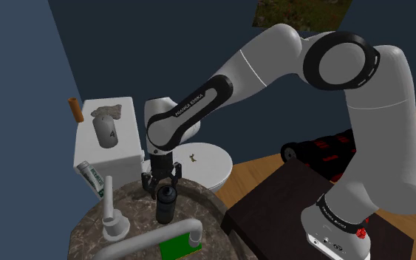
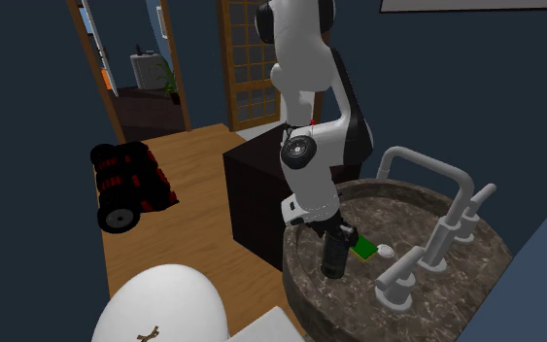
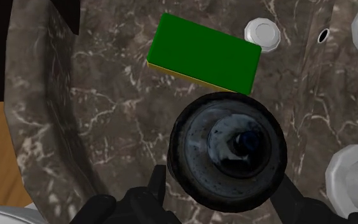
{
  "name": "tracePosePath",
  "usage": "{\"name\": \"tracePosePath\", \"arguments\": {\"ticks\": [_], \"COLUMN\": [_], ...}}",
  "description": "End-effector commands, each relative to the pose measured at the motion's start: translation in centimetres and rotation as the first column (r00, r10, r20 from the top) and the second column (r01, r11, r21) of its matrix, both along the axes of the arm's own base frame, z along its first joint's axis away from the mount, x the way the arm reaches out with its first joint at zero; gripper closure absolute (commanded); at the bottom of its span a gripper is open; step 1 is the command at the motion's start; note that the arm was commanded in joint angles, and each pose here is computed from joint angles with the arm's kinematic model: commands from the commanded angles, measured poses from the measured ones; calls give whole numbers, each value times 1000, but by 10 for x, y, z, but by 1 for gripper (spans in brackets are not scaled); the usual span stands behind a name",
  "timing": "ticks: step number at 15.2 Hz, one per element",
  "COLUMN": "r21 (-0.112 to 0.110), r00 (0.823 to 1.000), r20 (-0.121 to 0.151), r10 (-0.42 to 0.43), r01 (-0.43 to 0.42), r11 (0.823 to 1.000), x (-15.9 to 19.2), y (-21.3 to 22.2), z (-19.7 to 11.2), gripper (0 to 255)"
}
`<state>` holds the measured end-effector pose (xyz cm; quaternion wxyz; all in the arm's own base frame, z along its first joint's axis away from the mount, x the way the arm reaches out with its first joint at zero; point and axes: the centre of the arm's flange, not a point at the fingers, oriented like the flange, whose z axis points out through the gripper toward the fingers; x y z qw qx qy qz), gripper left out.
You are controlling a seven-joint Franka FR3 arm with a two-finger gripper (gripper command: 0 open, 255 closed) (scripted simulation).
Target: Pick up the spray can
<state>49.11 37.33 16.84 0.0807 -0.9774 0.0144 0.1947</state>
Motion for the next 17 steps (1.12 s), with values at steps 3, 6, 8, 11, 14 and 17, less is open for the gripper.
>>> {"name": "tracePosePath", "arguments": {"ticks": [3, 6, 8, 11, 14, 17], "r21": [0, 0, 0, 0, 0, 0], "r00": [1000, 1000, 1000, 1000, 1000, 1000], "r20": [0, 0, 0, 0, 0, 0], "r10": [0, 0, 0, 0, 0, 0], "r01": [0, 0, 0, 0, 0, 0], "r11": [1000, 1000, 1000, 1000, 1000, 1000], "x": [0, 0, 0, 0, 0, 0], "y": [0, 0, 0, 0, 0, 0], "z": [-1, -1, -1, 15, 31, 47], "gripper": [255, 255, 255, 255, 255, 255]}}
